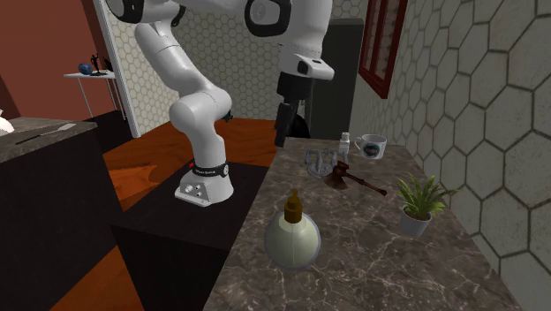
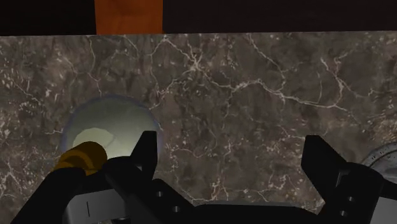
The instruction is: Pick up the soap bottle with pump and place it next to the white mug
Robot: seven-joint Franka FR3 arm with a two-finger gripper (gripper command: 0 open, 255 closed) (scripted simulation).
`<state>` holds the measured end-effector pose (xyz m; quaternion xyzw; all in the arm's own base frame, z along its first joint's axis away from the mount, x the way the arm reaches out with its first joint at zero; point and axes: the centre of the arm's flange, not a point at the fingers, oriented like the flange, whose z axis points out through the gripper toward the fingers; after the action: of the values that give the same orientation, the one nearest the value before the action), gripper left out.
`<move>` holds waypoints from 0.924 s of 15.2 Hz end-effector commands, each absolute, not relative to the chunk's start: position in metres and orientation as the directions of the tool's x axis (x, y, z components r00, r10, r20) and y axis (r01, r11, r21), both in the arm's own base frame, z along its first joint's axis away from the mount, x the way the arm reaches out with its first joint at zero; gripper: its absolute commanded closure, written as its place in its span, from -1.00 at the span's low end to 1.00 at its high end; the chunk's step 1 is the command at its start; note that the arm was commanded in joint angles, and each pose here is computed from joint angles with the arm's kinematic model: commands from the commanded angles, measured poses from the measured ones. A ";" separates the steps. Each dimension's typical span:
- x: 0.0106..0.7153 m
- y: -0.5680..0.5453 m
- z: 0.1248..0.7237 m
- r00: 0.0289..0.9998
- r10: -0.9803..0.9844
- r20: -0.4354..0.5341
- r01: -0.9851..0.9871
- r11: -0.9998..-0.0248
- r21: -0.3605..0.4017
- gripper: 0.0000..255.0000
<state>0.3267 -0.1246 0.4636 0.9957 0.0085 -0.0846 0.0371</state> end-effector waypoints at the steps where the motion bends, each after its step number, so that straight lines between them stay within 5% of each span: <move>1: 0.331 -0.148 0.453 0.988 0.016 -0.153 0.028 -0.996 0.080 -1.00; 14: 0.364 -0.259 0.395 0.996 0.037 -0.082 0.046 -0.993 0.110 -1.00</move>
<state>0.3647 -0.2569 0.3992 0.9974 0.0204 -0.0409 0.0555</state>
